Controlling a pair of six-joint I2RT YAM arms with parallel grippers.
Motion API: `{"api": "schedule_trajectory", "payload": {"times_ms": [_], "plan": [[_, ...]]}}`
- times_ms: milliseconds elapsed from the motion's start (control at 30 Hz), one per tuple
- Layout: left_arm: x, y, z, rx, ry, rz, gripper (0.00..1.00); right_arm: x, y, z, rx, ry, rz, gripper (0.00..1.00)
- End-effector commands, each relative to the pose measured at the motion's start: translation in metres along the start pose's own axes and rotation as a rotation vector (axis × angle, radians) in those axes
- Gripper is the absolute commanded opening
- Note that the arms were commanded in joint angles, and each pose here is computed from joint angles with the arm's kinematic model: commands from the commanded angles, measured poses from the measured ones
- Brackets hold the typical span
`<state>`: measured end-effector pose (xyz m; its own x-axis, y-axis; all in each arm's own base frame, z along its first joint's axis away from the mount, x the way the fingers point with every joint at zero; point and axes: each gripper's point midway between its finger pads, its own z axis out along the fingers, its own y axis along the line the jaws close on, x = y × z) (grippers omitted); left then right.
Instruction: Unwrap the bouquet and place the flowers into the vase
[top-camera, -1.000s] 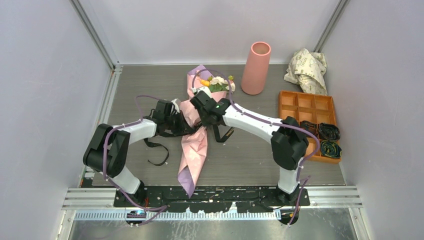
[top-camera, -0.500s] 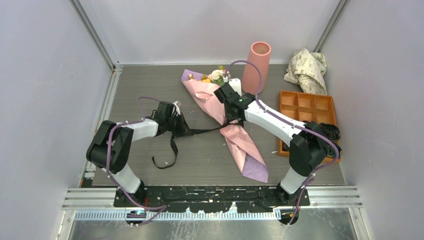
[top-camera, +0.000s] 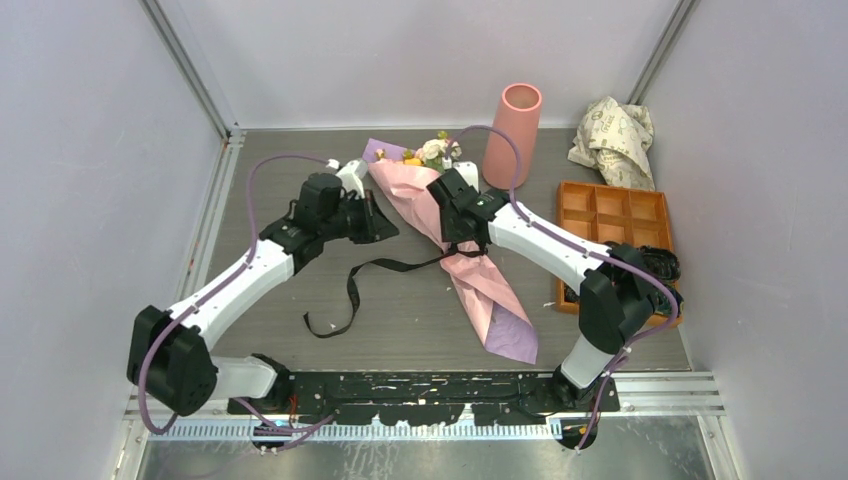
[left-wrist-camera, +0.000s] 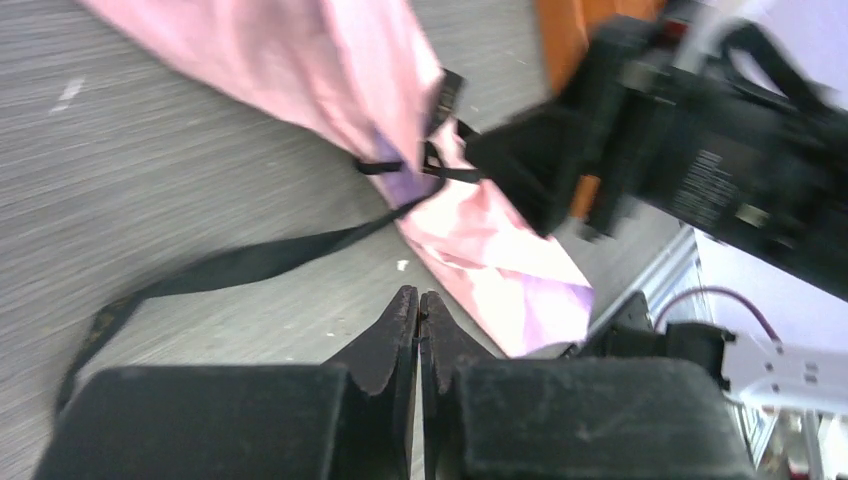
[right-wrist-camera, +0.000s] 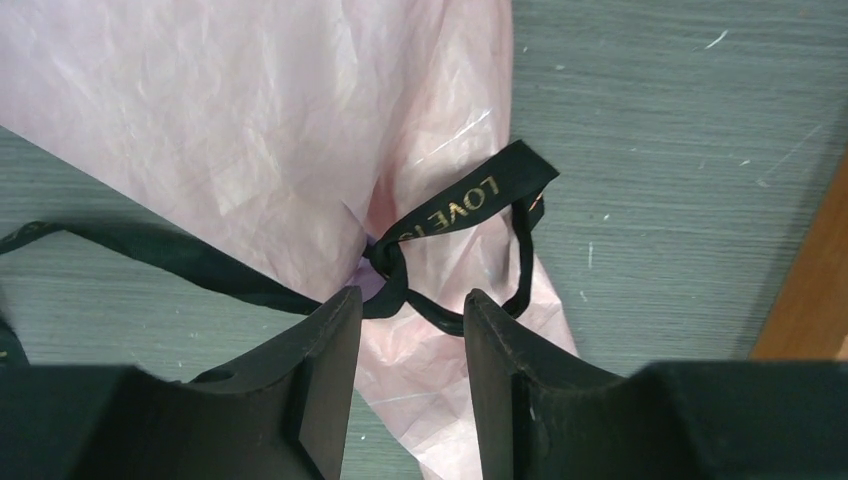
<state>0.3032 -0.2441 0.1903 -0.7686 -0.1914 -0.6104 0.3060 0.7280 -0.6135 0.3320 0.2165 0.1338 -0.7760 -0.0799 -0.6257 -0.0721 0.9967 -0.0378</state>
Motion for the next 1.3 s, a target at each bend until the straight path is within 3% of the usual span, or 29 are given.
{"api": "schedule_trajectory", "payload": {"times_ms": [0,267,700,800,900,967,1267], "plan": [[0.023,-0.028,0.008,0.068,0.051,0.113,0.05,0.005,0.014,0.004,-0.079,0.015,0.056,0.48],[0.076,-0.043,0.059,0.143,0.158,0.132,0.05,-0.002,-0.005,0.03,-0.114,0.074,0.162,0.48],[0.066,-0.04,0.105,0.079,0.136,0.174,0.04,0.008,0.026,0.065,-0.229,0.172,0.225,0.46],[0.066,-0.041,0.114,0.086,0.148,0.168,0.04,0.008,0.029,0.07,-0.235,0.177,0.237,0.35],[0.07,-0.04,0.122,0.086,0.163,0.153,0.03,0.0,0.03,0.064,-0.244,0.155,0.241,0.1],[0.072,-0.037,0.123,0.076,0.161,0.144,0.03,-0.008,0.031,0.056,-0.257,0.136,0.241,0.02],[0.073,-0.026,0.121,0.024,0.153,0.144,0.03,-0.028,0.035,0.021,-0.313,0.075,0.263,0.01]]}}
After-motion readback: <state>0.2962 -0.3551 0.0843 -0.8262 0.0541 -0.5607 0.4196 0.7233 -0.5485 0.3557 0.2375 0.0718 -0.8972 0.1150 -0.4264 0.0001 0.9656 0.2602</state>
